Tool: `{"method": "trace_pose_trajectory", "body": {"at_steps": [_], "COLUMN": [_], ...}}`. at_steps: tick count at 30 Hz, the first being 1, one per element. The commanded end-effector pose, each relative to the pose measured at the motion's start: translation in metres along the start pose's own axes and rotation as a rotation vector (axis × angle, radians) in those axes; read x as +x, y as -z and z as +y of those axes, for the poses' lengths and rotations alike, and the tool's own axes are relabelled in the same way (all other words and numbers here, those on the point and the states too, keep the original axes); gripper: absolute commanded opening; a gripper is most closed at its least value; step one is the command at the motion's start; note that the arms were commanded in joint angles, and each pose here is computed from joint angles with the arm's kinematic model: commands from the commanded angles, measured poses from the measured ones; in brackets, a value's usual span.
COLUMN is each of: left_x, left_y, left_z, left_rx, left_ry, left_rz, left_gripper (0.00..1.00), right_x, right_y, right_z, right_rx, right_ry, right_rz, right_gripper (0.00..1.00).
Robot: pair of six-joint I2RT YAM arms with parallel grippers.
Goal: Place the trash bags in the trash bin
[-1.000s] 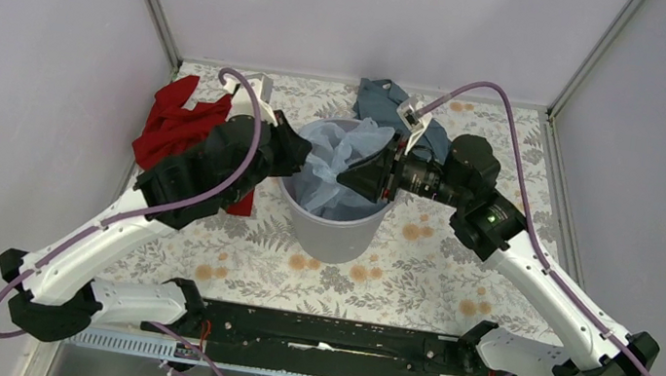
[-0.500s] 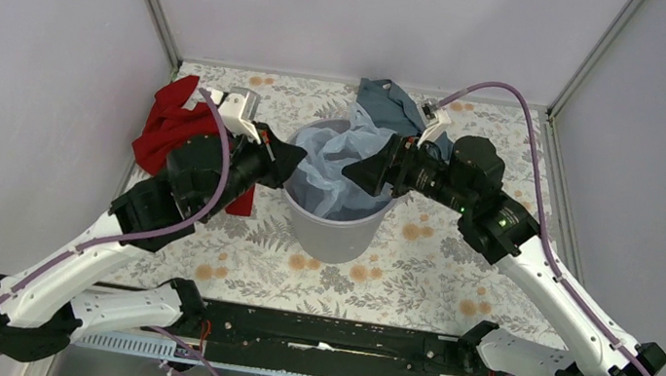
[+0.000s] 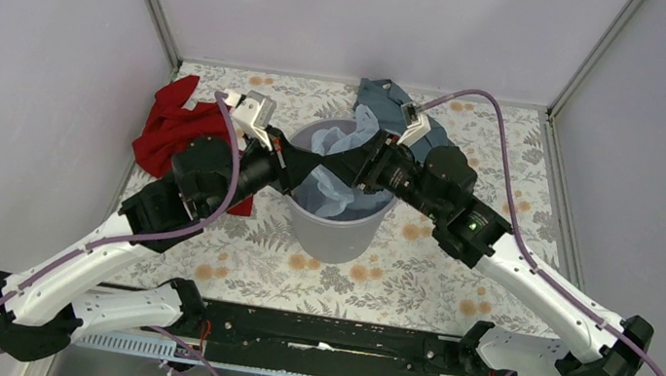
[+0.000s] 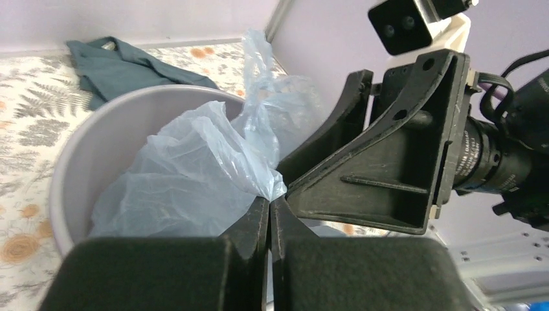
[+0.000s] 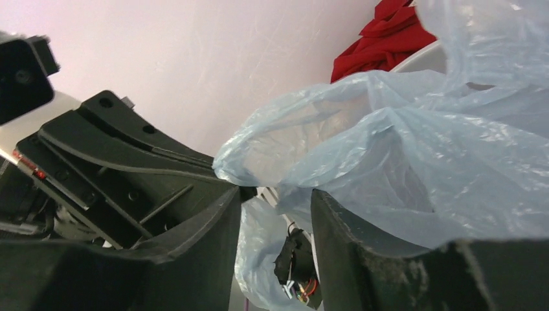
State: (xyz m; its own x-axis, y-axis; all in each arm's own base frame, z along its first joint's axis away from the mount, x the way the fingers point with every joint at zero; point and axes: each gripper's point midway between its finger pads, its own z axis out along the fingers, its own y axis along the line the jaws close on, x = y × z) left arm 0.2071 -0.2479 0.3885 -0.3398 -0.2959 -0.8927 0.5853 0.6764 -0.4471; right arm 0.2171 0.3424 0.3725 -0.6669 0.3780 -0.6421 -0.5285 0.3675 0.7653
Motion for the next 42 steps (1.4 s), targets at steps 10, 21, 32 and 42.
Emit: {"method": "trace_pose_trajectory", "body": {"at_steps": [10, 21, 32, 42], "left_x": [-0.013, -0.003, 0.004, -0.007], "left_y": [0.009, 0.035, 0.075, 0.085], "left_z": [0.0, 0.084, 0.107, 0.068], "left_rx": [0.004, -0.461, -0.548, -0.305], "left_ry": [0.009, -0.04, -0.07, -0.097], "left_rz": [-0.058, -0.017, -0.003, 0.003], "left_gripper": [0.0, 0.0, 0.0, 0.0], "right_x": [-0.012, -0.04, -0.025, -0.074], "right_y": [-0.036, 0.066, 0.162, 0.202], "right_z": [-0.005, -0.042, -0.103, -0.103], "right_rx": [-0.086, 0.264, 0.561, 0.79], "right_ry": [0.053, 0.402, 0.559, 0.615], "right_rz": [-0.14, -0.187, -0.125, -0.252], "right_gripper": [0.25, 0.0, 0.0, 0.12]}}
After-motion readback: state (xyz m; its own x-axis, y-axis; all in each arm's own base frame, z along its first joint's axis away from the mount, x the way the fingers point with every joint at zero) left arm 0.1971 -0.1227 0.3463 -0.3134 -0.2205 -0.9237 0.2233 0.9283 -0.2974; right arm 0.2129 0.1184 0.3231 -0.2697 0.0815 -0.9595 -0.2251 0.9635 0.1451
